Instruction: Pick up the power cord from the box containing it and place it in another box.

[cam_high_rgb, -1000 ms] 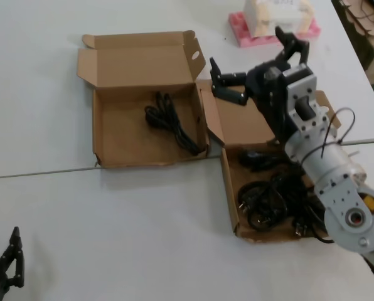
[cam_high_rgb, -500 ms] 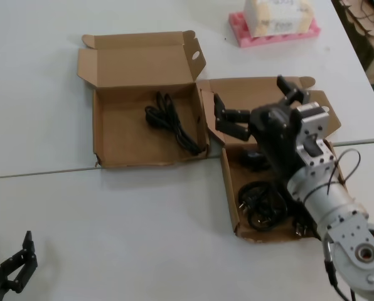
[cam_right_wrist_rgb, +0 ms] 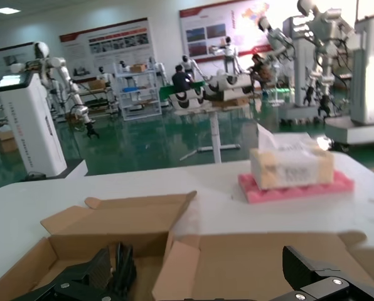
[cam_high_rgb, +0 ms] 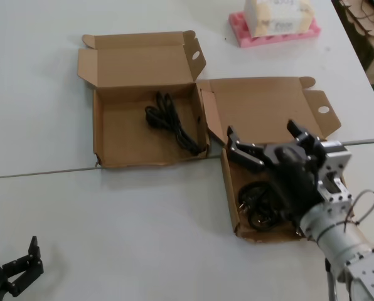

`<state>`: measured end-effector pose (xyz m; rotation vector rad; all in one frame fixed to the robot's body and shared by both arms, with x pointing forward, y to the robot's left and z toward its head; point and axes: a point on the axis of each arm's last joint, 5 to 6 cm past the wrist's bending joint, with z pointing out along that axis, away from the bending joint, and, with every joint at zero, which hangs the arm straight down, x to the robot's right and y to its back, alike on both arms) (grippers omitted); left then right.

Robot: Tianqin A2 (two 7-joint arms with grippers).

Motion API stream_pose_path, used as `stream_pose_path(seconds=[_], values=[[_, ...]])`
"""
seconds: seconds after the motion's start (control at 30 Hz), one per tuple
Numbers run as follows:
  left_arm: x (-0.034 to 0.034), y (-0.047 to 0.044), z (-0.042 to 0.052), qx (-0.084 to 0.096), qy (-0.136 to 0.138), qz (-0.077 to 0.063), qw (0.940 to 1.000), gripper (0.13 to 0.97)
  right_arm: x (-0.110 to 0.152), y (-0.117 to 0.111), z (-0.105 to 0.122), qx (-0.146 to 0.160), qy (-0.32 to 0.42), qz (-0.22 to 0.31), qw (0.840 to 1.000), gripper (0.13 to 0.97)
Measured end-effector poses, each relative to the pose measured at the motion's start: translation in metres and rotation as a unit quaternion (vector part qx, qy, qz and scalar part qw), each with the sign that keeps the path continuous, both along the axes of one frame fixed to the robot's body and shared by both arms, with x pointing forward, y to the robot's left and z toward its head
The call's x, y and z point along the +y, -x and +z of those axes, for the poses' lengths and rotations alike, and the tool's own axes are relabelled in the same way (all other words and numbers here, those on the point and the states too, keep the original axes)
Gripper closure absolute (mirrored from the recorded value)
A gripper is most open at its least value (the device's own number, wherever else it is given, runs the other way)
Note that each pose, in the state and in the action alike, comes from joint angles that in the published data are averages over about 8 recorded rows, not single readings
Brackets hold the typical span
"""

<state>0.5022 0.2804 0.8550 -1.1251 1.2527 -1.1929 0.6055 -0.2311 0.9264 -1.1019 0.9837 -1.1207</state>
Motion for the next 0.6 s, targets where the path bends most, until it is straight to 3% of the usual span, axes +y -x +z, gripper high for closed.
stream_pose_path(seconds=[0.3,0.6], values=[[0.0000,0.0000,0.0000,0.000,0.000,0.000,1.0000,0.168,-0.011,0.024,-0.023,0.033,-0.051,-0.006,0.998,0.130],[0.0000,0.0000,0.0000,0.000,0.000,0.000,1.0000,0.132,-0.025,0.052,-0.044,0.063,-0.097,-0.018,0.993,0.130]])
